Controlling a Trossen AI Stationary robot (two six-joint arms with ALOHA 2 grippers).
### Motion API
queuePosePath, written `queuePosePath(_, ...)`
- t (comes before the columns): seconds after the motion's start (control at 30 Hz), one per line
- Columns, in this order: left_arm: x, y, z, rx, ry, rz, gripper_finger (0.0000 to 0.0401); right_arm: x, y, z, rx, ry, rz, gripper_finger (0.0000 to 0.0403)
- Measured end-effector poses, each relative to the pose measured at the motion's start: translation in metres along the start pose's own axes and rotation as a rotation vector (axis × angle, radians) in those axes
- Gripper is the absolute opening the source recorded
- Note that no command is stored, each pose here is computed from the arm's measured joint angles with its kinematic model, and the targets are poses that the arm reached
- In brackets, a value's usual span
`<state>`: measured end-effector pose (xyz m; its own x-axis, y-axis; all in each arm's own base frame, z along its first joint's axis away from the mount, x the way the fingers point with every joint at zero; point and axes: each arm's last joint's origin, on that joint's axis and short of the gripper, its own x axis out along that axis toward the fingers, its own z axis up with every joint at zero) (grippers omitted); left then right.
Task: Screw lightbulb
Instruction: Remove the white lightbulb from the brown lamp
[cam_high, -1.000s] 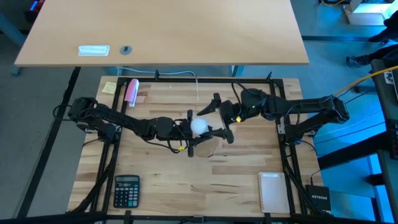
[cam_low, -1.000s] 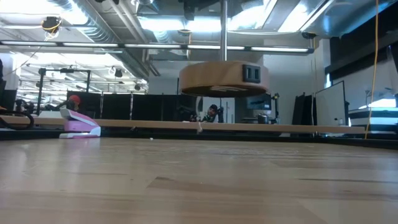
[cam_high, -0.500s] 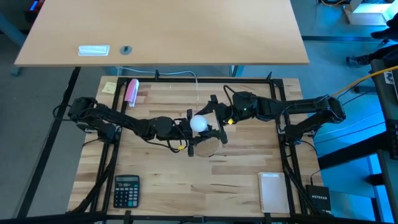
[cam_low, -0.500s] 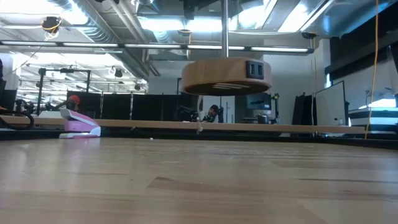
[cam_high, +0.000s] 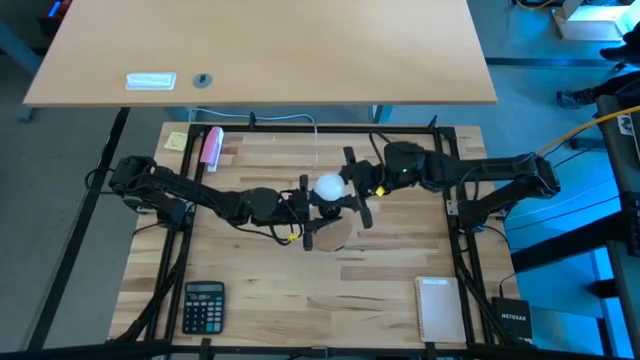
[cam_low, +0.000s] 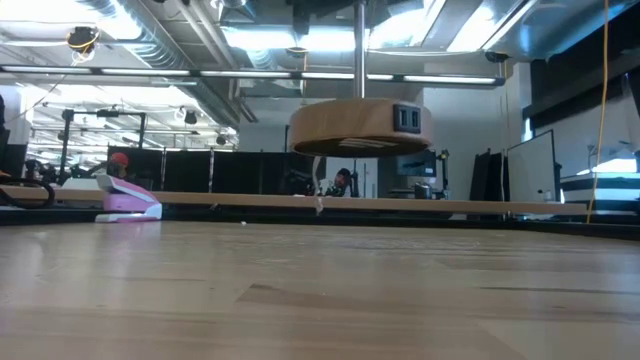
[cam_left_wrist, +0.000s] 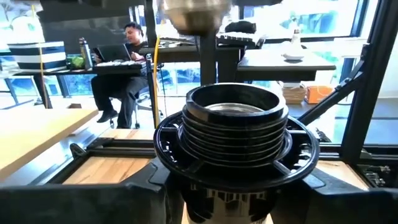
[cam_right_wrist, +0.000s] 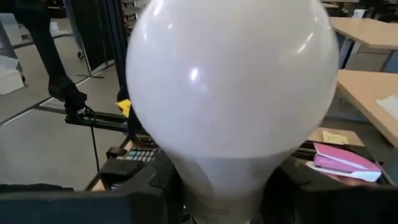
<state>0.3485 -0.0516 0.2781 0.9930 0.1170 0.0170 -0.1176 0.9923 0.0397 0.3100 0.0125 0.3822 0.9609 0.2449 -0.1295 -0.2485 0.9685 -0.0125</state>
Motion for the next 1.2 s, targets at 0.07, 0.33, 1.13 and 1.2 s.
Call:
queuePosePath(0.07, 0.0, 0.0, -0.001, 0.003, 0.013, 0.01, 0.0153, -0.003, 0.001, 0.004, -0.015, 0.002, 0.0, 0.0144)
queuePosePath(0.33, -0.001, 0.004, -0.006, 0.057, 0.05, 0.137, 0.0153, -0.029, 0.005, 0.014, -0.041, 0.052, -0.043, 0.0144)
queuePosePath(1.13, -0.019, 0.055, -0.073, 0.003, 0.219, 0.278, 0.0161, -0.027, -0.002, -0.131, 0.033, 0.334, -0.247, 0.0144)
queuePosePath(1.2, -0.02, 0.056, -0.075, 0.017, 0.239, 0.284, 0.0192, -0.028, -0.002, -0.137, 0.036, 0.354, -0.259, 0.0144)
